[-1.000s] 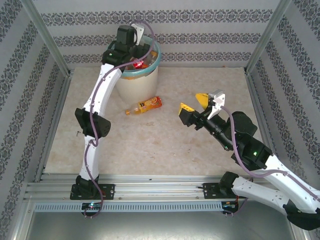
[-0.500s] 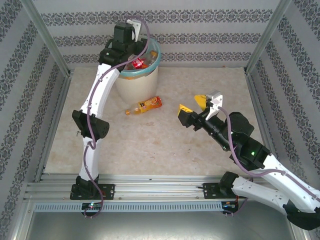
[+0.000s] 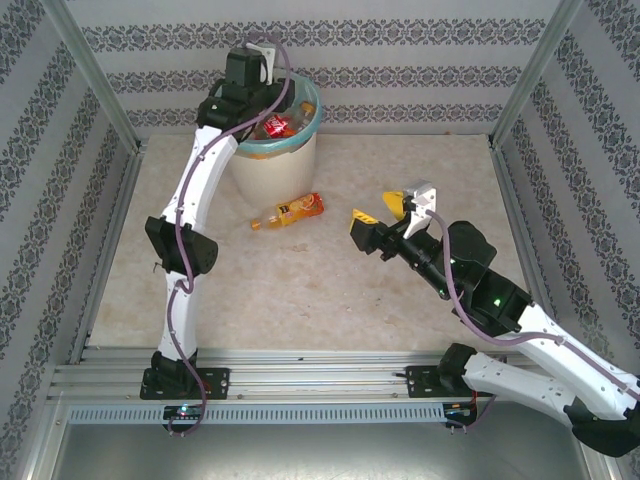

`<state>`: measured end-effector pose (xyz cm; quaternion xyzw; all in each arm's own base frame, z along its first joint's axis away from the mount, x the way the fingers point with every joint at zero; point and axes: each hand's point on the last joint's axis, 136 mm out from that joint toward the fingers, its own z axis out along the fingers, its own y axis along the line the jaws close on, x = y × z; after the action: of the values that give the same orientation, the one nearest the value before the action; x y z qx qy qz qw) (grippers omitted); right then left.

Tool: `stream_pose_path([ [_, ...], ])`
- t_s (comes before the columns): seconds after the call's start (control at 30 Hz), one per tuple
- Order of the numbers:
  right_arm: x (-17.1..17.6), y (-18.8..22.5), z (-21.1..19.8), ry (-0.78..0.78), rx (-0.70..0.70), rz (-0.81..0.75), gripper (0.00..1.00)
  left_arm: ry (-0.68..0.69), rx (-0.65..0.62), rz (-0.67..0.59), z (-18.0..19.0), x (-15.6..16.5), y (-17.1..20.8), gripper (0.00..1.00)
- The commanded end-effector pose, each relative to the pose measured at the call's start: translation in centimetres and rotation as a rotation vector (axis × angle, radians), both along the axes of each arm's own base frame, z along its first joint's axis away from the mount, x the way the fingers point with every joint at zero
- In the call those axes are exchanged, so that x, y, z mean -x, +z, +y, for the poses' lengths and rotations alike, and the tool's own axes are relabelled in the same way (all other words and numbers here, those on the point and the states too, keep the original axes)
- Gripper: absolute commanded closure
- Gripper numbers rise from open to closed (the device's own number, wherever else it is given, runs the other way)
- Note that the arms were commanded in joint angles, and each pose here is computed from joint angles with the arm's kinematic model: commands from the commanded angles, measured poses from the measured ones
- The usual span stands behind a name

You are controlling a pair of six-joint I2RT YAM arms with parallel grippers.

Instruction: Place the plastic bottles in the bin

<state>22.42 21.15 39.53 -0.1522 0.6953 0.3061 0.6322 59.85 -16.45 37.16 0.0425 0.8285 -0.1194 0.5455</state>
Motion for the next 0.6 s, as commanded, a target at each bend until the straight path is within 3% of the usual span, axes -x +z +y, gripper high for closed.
stream_pose_path([
  [0.0,0.1,0.7,0.0,0.002,-0.033,-0.009,0.21,0.089,0.064,-0.118,2.5,0.9,5.5,0.53],
  [0.13,0.0,0.7,0.1,0.001,-0.032,-0.008,0.21,0.139,0.100,-0.119,3.6,-0.2,4.7,0.65],
  [0.37,0.1,0.4,0.1,0.008,-0.032,0.000,0.22,0.222,0.100,-0.091,5.5,-2.2,2.0,0.71],
  [0.57,0.0,0.1,0.0,0.003,-0.024,0.007,0.22,0.104,0.126,0.037,3.3,-2.9,-2.4,0.70],
])
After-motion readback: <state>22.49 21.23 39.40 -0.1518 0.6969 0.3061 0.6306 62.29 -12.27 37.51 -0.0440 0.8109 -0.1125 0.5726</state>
